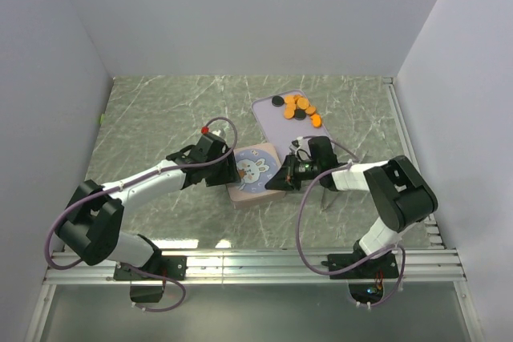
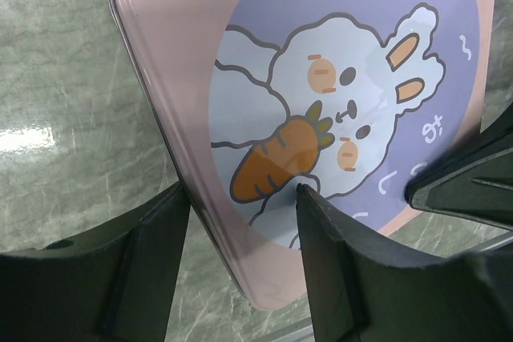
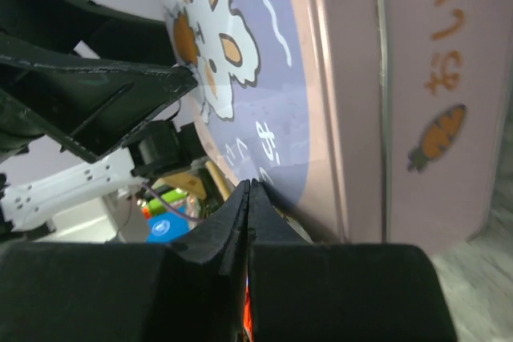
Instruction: Pack the cookies
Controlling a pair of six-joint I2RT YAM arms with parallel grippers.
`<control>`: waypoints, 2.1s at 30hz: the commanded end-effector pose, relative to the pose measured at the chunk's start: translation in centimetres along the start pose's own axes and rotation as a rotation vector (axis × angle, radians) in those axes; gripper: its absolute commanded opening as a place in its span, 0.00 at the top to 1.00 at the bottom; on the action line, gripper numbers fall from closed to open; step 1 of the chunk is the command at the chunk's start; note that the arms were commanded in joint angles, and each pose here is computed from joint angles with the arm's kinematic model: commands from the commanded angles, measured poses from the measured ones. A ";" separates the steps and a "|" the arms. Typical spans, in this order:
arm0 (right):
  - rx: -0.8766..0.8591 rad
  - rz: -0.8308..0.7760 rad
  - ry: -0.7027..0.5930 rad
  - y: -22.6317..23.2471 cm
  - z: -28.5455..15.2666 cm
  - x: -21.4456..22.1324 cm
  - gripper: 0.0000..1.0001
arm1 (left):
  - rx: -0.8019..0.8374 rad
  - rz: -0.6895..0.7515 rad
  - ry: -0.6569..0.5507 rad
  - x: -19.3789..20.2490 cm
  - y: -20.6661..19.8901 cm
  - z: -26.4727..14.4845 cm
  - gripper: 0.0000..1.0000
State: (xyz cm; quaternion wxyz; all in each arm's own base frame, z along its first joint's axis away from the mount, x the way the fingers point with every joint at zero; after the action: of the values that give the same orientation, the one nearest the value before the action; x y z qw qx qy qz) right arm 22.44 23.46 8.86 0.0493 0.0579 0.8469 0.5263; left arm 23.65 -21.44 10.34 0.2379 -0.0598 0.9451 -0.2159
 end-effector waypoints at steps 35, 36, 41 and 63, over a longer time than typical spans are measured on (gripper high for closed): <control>0.048 -0.488 -0.205 13.4 -8.8 -1.1 0.76 | -0.091 -0.031 -0.363 -5.7 0.4 -9.8 0.01; 0.052 -0.515 -0.220 13.8 -9.3 -1.0 0.68 | -0.090 -0.043 -0.435 -6.8 0.4 -11.2 0.01; 0.052 -0.606 -0.317 16.7 -12.2 -0.1 0.56 | -0.140 -0.077 -0.635 -9.3 1.5 -14.4 0.01; 0.133 -0.705 -0.900 14.1 -19.1 1.5 0.05 | -0.336 0.090 -1.204 -9.4 12.1 -12.3 0.01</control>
State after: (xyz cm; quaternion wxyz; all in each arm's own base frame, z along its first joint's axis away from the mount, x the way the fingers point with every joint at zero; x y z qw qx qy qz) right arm 17.79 14.40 29.29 0.5167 -0.0408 0.7653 0.3816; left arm 24.91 -4.76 17.51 0.6727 -0.1578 0.7221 0.0339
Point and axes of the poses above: each gripper's point midway between its finger pads, its own z axis out along the fingers, its own y axis along the line the jaws close on, x = y × z, the point moved 4 cm from there along -z, back along the fingers, and after that the axes turned 2 degrees about -z, right-handed, at the moved point
